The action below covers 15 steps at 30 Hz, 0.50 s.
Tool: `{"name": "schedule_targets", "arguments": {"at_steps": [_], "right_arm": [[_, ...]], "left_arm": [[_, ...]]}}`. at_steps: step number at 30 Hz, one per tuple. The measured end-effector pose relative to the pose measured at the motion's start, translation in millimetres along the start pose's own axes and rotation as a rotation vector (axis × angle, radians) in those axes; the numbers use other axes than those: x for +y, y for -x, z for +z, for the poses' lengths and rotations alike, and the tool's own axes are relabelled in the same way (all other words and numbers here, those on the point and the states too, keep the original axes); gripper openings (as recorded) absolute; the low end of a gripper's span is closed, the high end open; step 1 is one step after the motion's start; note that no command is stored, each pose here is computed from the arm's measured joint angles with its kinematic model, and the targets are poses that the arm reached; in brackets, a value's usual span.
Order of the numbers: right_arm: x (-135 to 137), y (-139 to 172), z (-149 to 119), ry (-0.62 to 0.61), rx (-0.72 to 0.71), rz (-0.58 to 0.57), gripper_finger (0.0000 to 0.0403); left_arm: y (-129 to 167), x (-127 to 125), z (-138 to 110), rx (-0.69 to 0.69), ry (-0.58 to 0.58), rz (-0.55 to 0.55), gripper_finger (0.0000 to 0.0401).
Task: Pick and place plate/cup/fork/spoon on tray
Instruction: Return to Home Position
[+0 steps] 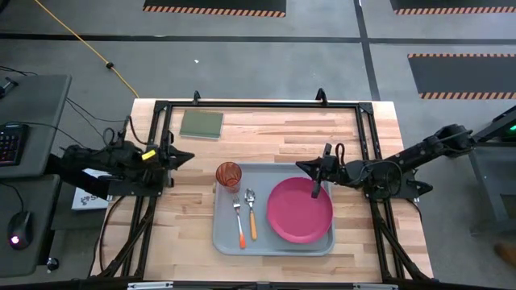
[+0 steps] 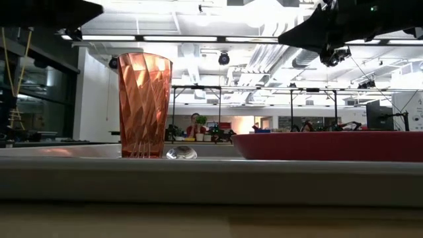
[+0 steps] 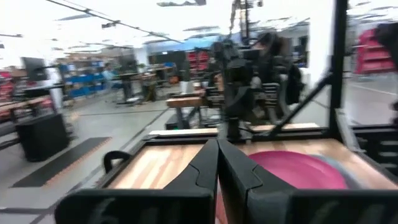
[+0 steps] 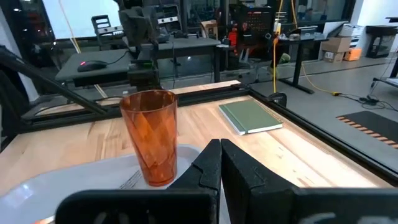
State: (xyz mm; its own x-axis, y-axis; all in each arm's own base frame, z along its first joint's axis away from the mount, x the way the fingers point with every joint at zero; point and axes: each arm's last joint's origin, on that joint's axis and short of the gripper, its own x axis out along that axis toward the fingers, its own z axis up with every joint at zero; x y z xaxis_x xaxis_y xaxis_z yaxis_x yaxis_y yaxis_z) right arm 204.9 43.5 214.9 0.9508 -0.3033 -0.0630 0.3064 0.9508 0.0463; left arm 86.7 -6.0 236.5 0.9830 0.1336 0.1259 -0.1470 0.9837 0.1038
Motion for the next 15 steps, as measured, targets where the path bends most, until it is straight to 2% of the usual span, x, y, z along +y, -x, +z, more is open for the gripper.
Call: {"name": "schedule_targets", "arguments": {"at_steps": [7, 12, 15], "right_arm": [[0.4, -0.3, -0.9, 0.006, 0.004, 0.001, 0.0], [0.4, -0.3, -0.9, 0.008, 0.004, 0.001, 0.0], [0.4, -0.3, -0.9, 0.022, 0.004, 0.001, 0.0]], "left_arm": [[9.5, -3.5, -8.1, 0.009, -0.006, -0.179, 0.0], [3.2, -7.9, -36.5, 0.017, -0.043, -0.156, 0.0], [2.4, -7.2, -35.3, -0.026, -0.051, -0.17, 0.0]]}}
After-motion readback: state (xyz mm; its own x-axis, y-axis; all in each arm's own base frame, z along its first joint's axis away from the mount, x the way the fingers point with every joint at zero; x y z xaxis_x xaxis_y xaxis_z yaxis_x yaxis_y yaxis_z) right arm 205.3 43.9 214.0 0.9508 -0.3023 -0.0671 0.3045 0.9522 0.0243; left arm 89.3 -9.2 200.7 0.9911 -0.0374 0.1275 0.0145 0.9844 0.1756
